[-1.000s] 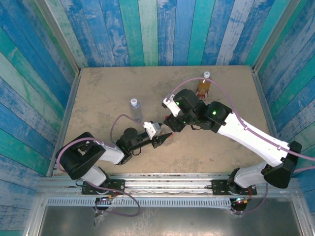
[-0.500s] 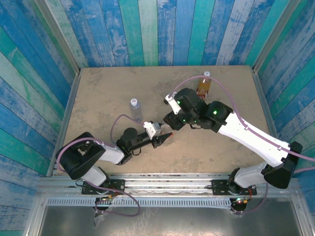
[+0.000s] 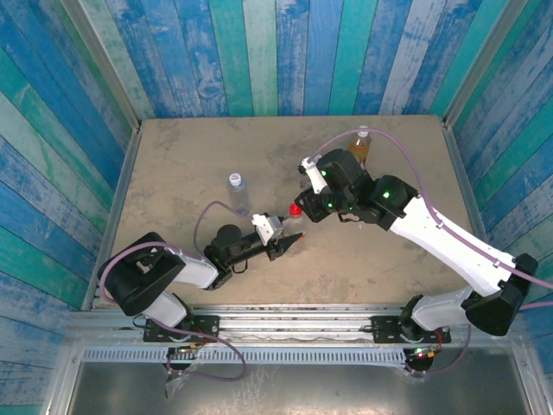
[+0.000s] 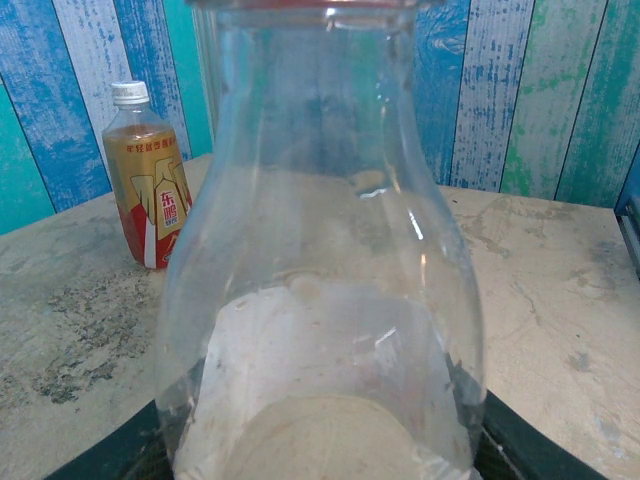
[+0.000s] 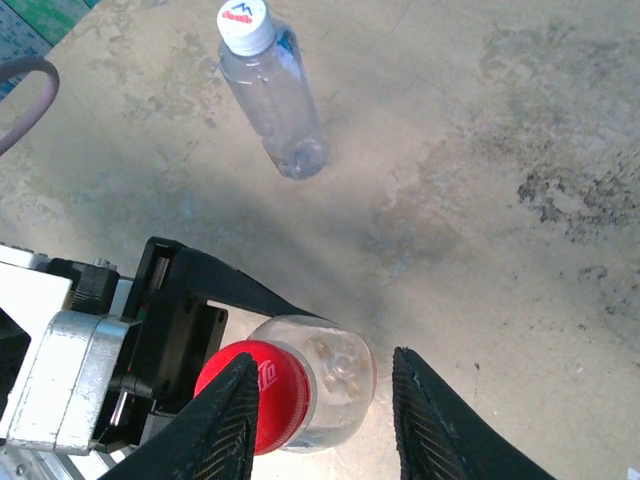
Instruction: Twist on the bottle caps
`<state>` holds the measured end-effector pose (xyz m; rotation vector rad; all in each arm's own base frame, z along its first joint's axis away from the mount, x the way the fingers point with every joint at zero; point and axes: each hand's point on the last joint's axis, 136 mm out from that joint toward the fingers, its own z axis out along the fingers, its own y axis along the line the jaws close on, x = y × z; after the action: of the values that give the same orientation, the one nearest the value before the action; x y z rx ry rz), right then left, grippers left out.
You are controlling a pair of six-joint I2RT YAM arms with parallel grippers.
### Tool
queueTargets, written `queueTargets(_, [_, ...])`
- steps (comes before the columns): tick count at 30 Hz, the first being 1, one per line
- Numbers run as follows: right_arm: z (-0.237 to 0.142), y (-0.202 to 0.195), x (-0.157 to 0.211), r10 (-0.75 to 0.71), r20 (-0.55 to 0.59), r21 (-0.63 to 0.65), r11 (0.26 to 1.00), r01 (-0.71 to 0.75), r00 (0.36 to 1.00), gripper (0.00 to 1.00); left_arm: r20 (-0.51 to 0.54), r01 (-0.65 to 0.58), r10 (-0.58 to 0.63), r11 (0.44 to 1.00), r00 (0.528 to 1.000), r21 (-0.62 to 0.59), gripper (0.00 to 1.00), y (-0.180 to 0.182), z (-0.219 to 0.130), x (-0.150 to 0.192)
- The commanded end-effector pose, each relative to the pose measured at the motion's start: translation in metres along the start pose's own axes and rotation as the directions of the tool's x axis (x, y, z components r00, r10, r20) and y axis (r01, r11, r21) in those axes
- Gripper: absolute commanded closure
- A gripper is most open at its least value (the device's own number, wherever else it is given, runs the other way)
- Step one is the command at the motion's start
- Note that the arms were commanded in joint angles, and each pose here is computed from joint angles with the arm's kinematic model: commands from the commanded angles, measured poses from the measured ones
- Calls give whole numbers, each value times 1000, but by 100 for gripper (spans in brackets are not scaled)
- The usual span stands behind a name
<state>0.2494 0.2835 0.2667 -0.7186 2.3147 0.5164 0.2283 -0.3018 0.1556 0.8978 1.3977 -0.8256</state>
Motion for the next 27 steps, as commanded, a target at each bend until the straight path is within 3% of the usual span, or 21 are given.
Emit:
queueTargets(1, [0, -1, 7, 15, -15, -10, 1000, -15, 1000, 62, -255, 101, -98, 995, 962, -3, 47, -9, -13, 73])
queueTargets(9, [4, 1, 14, 4, -44, -23, 1000, -6, 999, 63, -257, 101, -98, 995, 961, -3, 47, -9, -13, 74])
queueTargets(20, [-21, 7, -5, 1, 43, -52, 999, 1, 999, 59, -256, 100, -98, 995, 962, -2, 47, -9, -13, 73])
queueTargets(27, [-6, 3, 11, -1, -9, -42, 999, 0, 1000, 60, -258, 103, -100, 995, 961, -3, 47, -8, -13, 74])
